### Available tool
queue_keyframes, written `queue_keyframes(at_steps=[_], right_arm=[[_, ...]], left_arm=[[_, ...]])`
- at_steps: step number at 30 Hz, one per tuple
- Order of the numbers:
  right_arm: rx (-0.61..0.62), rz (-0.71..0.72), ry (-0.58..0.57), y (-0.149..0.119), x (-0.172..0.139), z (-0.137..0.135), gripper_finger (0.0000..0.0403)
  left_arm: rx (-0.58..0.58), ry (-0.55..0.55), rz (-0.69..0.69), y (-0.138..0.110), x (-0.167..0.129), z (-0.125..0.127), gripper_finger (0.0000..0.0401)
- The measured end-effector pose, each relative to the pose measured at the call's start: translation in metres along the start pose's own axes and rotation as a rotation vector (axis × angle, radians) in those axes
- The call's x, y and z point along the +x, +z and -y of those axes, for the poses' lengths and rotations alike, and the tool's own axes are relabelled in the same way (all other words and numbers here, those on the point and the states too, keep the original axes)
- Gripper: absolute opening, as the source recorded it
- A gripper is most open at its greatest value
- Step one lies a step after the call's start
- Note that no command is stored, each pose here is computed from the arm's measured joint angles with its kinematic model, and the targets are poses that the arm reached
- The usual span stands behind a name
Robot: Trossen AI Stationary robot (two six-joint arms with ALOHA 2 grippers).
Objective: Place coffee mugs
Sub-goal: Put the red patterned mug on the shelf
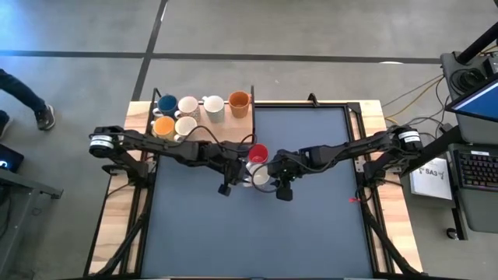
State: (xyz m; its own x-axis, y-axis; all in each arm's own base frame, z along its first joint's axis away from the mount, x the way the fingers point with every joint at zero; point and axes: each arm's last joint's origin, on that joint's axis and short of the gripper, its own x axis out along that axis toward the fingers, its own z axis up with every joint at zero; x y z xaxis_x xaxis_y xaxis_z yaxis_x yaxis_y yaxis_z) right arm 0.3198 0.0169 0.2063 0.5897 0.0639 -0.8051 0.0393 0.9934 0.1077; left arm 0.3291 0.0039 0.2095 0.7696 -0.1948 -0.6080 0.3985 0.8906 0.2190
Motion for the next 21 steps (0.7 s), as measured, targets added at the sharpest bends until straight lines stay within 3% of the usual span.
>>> queue_keyframes(at_steps=[21], right_arm=[[-0.003,0.039,0.005,0.004,0.006,0.000,0.0141]], left_arm=[[-0.014,-0.063,-0.060,0.004,0.033,0.007,0.0074]])
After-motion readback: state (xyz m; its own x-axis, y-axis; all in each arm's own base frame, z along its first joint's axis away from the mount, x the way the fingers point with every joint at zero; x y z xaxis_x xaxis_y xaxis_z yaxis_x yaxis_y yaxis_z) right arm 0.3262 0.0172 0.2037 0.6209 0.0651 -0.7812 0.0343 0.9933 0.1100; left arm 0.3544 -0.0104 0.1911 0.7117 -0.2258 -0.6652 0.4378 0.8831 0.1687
